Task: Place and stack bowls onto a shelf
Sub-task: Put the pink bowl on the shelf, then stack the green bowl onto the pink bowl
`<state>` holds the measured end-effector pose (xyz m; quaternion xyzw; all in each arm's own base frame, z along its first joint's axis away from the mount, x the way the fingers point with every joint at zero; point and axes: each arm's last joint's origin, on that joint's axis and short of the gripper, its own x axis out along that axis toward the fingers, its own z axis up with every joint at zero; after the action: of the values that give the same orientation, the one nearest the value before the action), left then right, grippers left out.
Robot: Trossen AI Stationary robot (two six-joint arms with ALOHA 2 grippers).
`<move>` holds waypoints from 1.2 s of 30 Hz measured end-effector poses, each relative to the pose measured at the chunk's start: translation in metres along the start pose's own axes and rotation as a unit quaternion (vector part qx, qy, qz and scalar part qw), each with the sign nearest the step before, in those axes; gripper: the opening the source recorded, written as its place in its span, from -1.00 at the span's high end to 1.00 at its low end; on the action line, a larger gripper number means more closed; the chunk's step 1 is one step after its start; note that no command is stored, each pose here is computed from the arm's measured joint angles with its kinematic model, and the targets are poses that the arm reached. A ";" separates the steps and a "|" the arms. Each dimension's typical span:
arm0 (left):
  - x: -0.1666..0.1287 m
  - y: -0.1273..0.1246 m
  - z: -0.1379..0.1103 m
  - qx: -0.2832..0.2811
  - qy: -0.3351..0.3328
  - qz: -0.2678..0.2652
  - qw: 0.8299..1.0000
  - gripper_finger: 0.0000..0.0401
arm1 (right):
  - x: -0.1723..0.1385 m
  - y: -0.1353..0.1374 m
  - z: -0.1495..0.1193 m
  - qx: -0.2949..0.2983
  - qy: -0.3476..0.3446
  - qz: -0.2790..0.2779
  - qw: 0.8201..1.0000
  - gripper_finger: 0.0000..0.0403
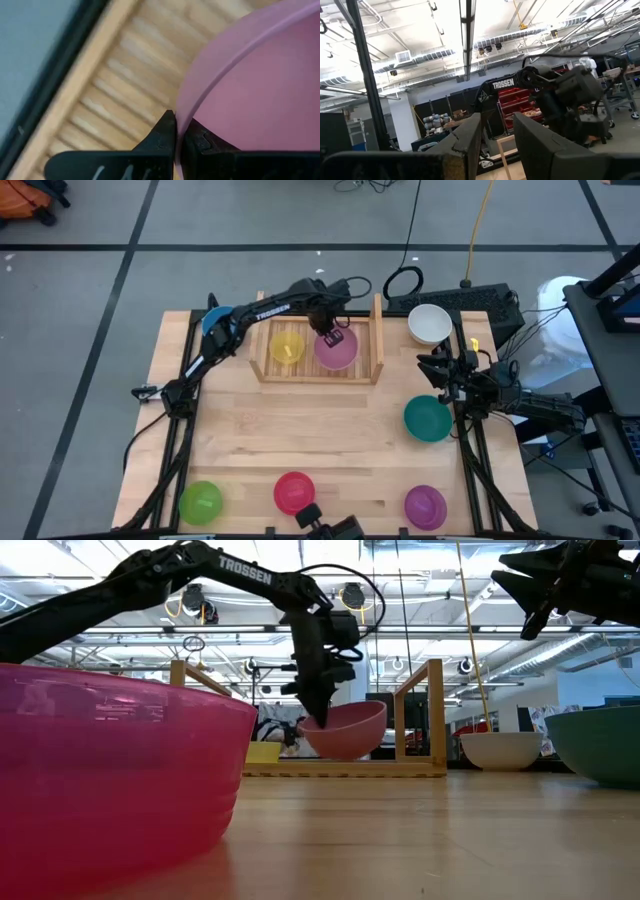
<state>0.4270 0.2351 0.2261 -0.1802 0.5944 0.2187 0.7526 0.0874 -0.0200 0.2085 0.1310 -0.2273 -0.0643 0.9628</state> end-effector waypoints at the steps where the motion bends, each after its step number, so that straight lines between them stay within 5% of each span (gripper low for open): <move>1: 0.003 -0.001 -0.001 0.002 0.007 -0.001 1.000 0.98 | 0.000 0.000 0.000 0.000 0.000 0.000 1.000 0.46; 24: 0.013 -0.004 0.012 -0.033 -0.046 -0.007 0.998 0.90 | 0.000 0.001 0.002 -0.004 -0.010 0.003 1.000 0.46; 36: 0.002 -0.005 0.008 -0.053 -0.038 -0.017 0.998 0.58 | 0.000 0.001 0.002 -0.004 -0.010 0.004 1.000 0.46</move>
<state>0.4364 0.2354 0.2263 -0.2217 0.5495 0.2436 0.7678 0.0865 -0.0198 0.2103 0.1256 -0.2372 -0.0632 0.9612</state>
